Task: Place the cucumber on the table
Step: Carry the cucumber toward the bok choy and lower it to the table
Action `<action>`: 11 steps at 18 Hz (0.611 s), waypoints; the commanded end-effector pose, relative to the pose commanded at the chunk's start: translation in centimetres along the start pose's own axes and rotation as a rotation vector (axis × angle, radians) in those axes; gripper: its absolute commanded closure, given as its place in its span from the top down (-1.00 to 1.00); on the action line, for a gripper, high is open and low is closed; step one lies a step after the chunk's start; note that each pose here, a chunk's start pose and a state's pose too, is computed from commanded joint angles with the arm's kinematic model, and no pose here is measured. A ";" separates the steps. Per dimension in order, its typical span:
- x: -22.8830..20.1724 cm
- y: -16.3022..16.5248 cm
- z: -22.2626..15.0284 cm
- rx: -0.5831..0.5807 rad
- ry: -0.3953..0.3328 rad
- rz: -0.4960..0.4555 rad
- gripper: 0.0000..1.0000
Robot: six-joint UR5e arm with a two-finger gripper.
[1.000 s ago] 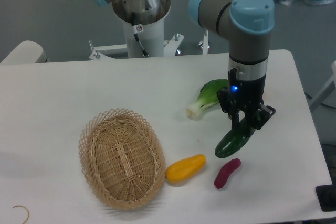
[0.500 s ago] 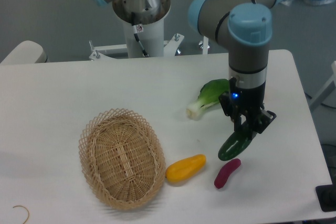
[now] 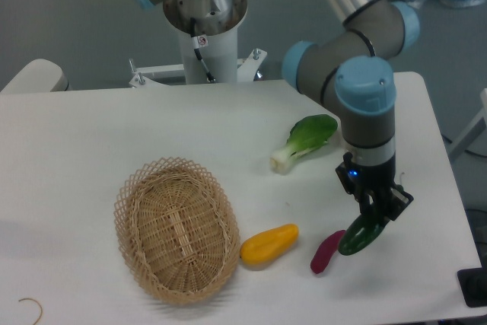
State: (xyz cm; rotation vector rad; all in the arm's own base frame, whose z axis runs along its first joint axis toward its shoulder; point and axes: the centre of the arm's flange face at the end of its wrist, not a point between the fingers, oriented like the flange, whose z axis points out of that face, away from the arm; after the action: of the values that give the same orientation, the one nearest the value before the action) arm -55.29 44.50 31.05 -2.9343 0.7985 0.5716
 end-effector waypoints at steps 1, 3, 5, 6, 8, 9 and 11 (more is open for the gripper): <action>0.7 0.2 0.7 -0.001 0.017 0.042 -0.28; 1.9 1.3 2.0 -0.004 0.051 0.130 -0.29; 3.4 2.6 3.0 -0.001 0.084 0.142 -0.29; 3.6 2.8 3.1 -0.001 0.090 0.142 -0.29; 5.3 2.7 4.5 0.004 0.131 0.146 -0.28; 5.6 2.9 4.7 0.004 0.139 0.151 -0.28; 6.0 2.9 4.9 0.006 0.148 0.155 -0.27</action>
State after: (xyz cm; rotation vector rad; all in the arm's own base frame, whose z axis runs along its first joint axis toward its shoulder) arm -53.57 39.79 24.50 -2.9543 1.0475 0.3614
